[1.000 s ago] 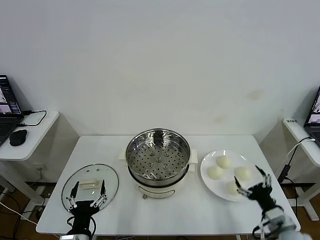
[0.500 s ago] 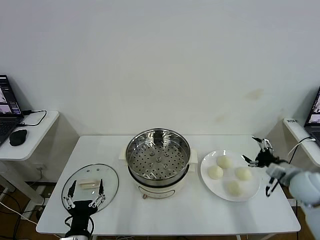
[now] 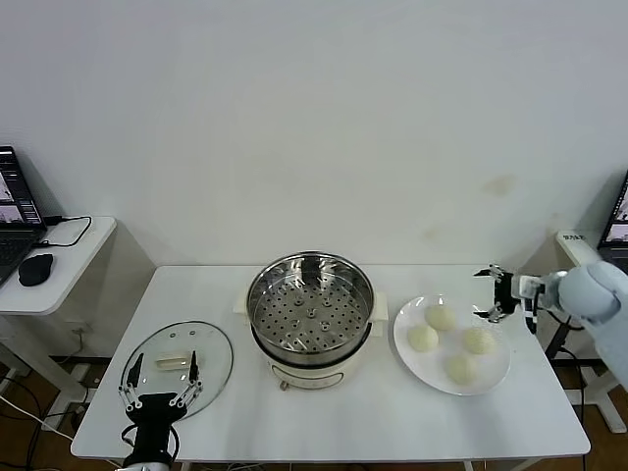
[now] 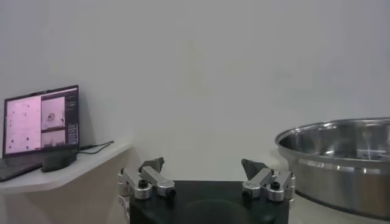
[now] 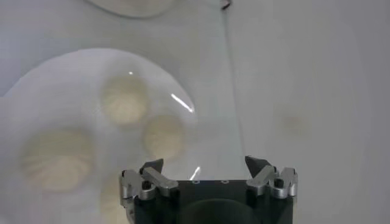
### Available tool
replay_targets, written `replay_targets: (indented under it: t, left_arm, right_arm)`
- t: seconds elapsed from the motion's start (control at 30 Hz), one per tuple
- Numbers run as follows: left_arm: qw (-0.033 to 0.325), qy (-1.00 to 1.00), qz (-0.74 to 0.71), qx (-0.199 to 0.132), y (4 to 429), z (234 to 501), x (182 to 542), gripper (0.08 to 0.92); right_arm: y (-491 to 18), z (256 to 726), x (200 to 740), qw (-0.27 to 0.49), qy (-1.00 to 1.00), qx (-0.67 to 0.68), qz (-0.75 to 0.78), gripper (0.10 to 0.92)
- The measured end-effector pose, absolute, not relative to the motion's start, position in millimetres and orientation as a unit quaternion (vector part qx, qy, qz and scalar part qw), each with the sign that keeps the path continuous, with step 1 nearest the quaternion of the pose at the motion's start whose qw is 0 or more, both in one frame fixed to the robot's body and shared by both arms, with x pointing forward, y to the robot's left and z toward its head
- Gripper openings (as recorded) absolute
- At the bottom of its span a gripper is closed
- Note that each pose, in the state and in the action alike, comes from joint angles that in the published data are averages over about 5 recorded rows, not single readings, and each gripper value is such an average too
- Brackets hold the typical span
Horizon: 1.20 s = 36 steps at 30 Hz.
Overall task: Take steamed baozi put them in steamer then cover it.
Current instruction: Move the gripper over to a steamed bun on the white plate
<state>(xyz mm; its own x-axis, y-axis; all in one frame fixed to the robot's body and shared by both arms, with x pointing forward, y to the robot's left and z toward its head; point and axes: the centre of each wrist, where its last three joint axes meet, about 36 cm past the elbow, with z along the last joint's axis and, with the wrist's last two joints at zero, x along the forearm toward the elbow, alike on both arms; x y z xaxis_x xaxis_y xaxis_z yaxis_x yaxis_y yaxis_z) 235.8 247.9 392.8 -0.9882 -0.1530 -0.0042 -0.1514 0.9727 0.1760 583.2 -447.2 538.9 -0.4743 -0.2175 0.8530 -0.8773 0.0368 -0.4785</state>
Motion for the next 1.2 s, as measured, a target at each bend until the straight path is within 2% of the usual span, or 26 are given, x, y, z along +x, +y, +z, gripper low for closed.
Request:
replay_targets:
  t: [0.63, 1.2]
  left_arm:
    - [-0.008, -0.992, -0.093, 0.083, 255, 397, 239, 0.823]
    - [-0.014, -0.992, -0.095, 0.086, 260, 398, 242, 0.823]
  right_arm:
    - [-401, 491, 639, 0.347, -0.591, 0.467, 0.559, 0.823]
    - [-384, 465, 666, 0.371, -0.579, 0.459, 0.563, 0.822]
